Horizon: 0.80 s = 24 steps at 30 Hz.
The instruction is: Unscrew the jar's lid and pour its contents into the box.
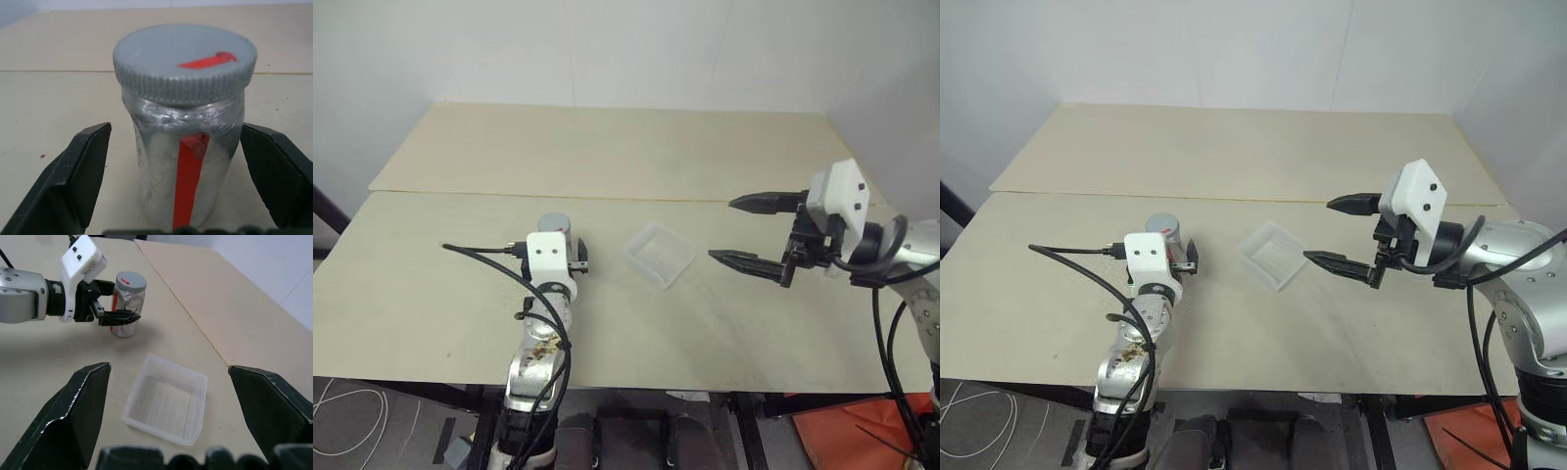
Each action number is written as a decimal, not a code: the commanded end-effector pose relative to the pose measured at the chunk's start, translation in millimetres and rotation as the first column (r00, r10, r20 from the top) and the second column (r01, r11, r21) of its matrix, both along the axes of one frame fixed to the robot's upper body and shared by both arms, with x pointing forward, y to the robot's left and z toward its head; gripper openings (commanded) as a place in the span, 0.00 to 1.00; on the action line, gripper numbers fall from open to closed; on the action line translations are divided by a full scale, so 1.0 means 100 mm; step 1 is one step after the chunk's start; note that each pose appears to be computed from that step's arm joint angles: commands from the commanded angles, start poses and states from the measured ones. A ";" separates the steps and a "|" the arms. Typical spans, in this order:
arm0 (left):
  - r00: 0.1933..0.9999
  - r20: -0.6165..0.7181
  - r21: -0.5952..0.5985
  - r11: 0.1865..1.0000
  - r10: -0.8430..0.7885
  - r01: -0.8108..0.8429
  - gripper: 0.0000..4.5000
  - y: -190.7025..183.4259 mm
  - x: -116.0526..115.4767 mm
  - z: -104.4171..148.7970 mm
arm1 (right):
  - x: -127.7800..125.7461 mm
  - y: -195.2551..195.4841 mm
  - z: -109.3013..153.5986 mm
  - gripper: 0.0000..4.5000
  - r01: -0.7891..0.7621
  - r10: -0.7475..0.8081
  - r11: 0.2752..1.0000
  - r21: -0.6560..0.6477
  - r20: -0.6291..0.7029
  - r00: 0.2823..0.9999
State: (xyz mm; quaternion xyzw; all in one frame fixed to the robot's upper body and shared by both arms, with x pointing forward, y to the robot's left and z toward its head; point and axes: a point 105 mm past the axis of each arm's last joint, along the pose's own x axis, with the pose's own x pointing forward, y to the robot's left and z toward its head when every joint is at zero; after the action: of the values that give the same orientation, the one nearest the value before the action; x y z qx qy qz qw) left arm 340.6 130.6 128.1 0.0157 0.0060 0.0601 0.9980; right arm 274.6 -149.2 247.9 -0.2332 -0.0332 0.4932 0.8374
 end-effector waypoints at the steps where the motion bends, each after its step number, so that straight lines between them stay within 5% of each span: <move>1: 0.998 0.055 -0.030 0.999 -0.020 0.021 0.99 -0.09 0.04 0.12 | -0.07 -0.01 0.14 1.00 -0.002 0.002 1.000 0.006 0.057 0.998; 7: 0.996 0.082 -0.026 0.999 -0.031 0.033 0.99 -0.14 0.07 0.15 | -0.10 -0.02 0.13 1.00 0.003 -0.004 1.000 0.013 0.055 0.998; 10: 0.995 0.094 -0.019 0.999 -0.036 0.038 0.86 -0.15 0.07 0.16 | -0.12 -0.01 0.12 1.00 -0.005 0.004 1.000 0.014 0.051 0.999; 16: 0.993 0.106 -0.011 0.999 -0.046 0.048 0.43 -0.15 0.07 0.17 | -0.15 0.05 0.11 1.00 -0.037 0.035 0.999 0.038 0.047 0.998; 24: 0.966 0.149 0.078 0.976 -0.213 0.204 0.43 0.04 0.07 0.36 | -0.17 0.22 0.16 1.00 -0.102 0.097 0.989 0.111 0.052 0.994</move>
State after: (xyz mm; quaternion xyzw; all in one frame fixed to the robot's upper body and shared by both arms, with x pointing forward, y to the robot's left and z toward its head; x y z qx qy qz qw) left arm 350.4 130.6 135.3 0.0399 -0.0225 -0.0112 0.9989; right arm 260.8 -133.0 254.4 -0.1896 -0.0706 0.5238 0.8275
